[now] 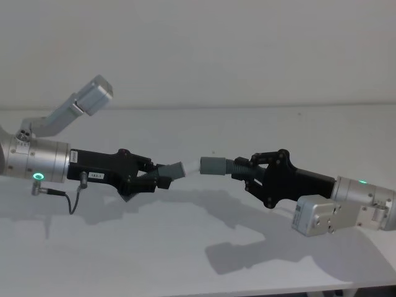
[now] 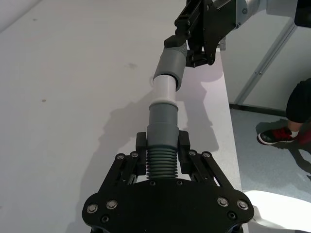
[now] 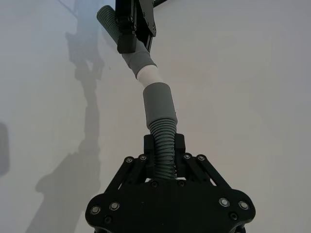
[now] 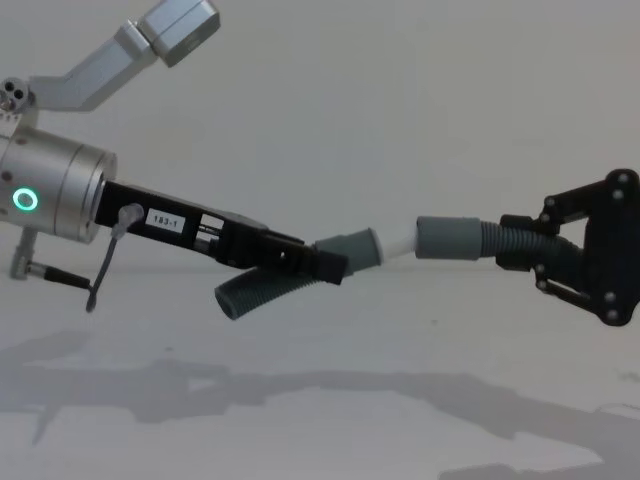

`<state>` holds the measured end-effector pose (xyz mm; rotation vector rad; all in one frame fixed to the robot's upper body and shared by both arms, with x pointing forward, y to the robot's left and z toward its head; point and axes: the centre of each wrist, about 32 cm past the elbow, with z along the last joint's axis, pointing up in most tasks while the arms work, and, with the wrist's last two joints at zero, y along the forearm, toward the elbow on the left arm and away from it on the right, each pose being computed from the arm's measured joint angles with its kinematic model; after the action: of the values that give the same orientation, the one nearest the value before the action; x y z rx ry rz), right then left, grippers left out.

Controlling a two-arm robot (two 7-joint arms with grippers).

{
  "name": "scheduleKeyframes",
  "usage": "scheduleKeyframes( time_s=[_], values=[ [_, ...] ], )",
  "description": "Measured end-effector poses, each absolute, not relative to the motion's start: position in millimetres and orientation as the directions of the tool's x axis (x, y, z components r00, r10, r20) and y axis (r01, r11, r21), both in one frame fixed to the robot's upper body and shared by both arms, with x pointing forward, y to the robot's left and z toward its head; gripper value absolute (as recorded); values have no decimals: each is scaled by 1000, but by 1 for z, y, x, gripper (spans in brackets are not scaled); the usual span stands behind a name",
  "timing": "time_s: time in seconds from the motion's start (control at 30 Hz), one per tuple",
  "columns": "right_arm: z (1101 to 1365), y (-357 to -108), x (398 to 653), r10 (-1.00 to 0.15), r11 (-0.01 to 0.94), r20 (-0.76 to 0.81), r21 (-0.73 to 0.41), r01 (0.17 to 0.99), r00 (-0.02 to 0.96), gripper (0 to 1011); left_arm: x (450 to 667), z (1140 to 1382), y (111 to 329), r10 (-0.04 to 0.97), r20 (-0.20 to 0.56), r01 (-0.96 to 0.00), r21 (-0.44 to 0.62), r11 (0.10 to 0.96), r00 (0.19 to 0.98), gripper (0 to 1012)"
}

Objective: Use both hands to pick up one end of the pipe from the table, align the ends, and insert them.

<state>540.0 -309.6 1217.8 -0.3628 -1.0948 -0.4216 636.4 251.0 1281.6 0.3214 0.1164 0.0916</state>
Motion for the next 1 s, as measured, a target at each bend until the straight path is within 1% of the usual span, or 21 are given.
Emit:
scheduleKeyframes(
  time_s=[1.0],
  values=[
    [1218, -310, 540, -148, 864, 907, -75, 498, 394, 203, 647, 1285, 249, 61, -114, -16, 358, 933, 992, 336]
  ],
)
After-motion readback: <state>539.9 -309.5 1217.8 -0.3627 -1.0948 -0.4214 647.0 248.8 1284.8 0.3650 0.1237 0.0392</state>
